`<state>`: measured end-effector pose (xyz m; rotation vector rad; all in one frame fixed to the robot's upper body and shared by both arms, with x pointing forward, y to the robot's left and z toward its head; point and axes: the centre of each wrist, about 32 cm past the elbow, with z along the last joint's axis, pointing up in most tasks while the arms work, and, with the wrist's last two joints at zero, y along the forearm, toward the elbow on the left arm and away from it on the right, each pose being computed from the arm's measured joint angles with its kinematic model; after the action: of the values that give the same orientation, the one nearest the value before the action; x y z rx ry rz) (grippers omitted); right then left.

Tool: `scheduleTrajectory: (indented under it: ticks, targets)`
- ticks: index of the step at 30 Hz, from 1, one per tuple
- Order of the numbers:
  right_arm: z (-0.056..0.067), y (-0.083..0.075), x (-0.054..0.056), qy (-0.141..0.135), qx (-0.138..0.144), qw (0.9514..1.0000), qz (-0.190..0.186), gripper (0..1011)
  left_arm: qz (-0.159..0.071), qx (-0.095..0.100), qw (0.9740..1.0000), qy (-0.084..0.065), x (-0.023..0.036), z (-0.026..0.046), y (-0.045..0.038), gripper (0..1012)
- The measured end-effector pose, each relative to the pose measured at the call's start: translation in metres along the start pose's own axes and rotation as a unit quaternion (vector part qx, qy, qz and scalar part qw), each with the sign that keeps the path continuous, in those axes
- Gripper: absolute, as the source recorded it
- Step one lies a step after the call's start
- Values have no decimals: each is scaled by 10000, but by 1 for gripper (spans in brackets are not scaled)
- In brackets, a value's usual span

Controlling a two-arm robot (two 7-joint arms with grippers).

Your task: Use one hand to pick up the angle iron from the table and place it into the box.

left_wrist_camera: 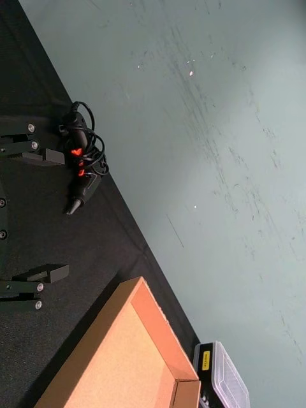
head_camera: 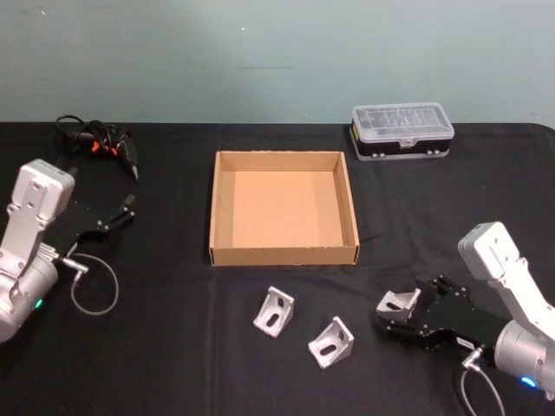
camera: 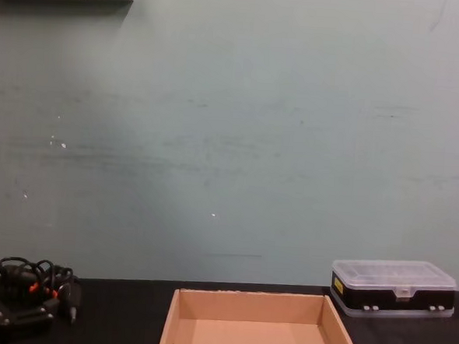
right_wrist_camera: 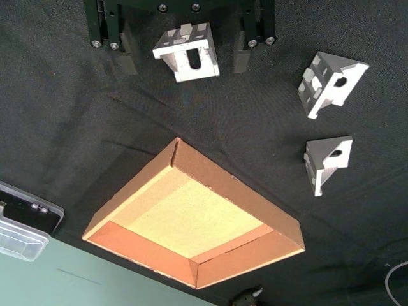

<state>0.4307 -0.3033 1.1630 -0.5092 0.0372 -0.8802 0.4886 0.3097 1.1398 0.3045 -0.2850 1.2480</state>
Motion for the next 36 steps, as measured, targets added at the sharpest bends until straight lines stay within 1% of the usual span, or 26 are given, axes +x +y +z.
scheduleTrajectory:
  ticks: [1,6,8,10,11,13,14,16,18,22,33,36]
  targets:
    - [0,0,0,-1,0,10000,0,964,0,0,10000,0,0,0,0,1011]
    - [1,-1,0,-6,1,10000,1,840,0,0,10000,0,0,0,0,1011]
    - [1,-1,-1,-7,1,10000,2,769,0,0,10000,0,0,0,0,1011]
    - [1,-1,-1,-8,2,10000,3,735,0,0,10000,0,0,0,0,1012]
    - [1,-1,-1,-9,2,10000,4,681,0,0,10000,0,0,0,0,1011]
    - [2,-1,-2,-10,3,10000,4,633,0,0,10000,0,0,0,0,1011]
    - [2,-2,-2,-11,5,10000,5,575,0,0,10000,0,0,0,0,1011]
    - [3,-2,-2,-12,6,10000,5,538,0,0,10000,0,0,0,0,1011]
    - [3,-2,-2,-13,7,10000,5,468,0,0,10000,0,0,0,0,1011]
    - [3,-3,-1,-14,7,10000,4,453,0,0,10000,0,0,0,0,1011]
    - [2,-4,0,-18,9,10000,-4,456,0,0,10000,0,0,0,0,1011]
    - [4,-14,1,-29,87,9999,-41,456,0,0,10000,0,0,0,0,1011]
